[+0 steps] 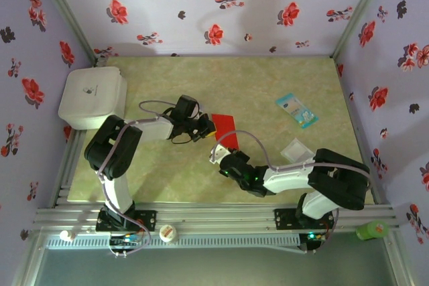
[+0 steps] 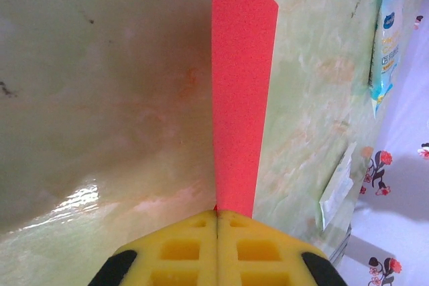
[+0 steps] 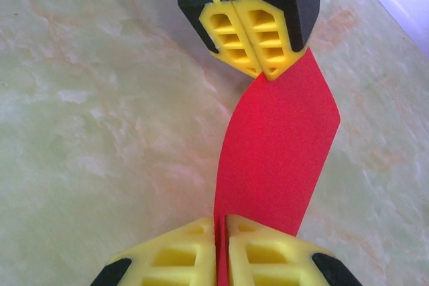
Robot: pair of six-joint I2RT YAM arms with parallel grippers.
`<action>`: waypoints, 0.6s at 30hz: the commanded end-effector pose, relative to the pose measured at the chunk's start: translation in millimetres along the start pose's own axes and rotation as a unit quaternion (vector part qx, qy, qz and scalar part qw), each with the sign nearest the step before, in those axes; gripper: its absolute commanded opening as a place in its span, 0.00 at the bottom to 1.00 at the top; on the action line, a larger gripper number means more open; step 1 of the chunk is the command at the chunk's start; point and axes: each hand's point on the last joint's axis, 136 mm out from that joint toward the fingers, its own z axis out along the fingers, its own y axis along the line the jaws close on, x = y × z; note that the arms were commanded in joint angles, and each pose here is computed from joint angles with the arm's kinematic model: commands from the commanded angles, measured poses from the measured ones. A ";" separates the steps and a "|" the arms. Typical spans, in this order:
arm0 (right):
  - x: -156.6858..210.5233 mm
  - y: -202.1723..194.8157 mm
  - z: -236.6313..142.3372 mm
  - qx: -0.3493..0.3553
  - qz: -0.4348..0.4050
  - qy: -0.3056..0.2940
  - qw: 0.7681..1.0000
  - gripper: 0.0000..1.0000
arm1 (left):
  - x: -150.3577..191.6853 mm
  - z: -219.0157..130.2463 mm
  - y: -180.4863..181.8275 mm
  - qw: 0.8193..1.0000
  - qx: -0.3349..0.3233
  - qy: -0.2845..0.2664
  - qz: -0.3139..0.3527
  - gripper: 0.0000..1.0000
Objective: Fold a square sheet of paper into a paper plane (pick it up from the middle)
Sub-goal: Third fold the triangle at the center of the table.
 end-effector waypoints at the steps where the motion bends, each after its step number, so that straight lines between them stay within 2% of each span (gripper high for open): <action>1: -3.4 0.8 -4.1 -0.007 0.022 -0.005 1.000 0.11 | -1.8 -3.9 -0.5 1.000 0.006 -0.004 -0.005 0.05; 7: -6.4 -1.0 -5.0 -0.007 0.040 -0.010 0.999 0.13 | -2.4 -4.1 -1.4 1.000 0.006 -0.005 -0.004 0.05; 15: -3.7 1.8 -3.2 -0.020 0.049 -0.004 0.999 0.02 | -2.0 -4.9 -1.8 1.000 0.007 -0.005 -0.003 0.05; 17: -4.5 2.3 -3.3 -0.026 0.059 -0.006 0.998 0.00 | -2.1 -5.3 -1.2 1.000 0.006 -0.005 -0.002 0.07; 18: -5.9 3.9 -3.9 -0.037 0.068 -0.008 0.997 0.00 | -2.9 -6.0 -0.7 1.000 0.003 -0.007 -0.001 0.12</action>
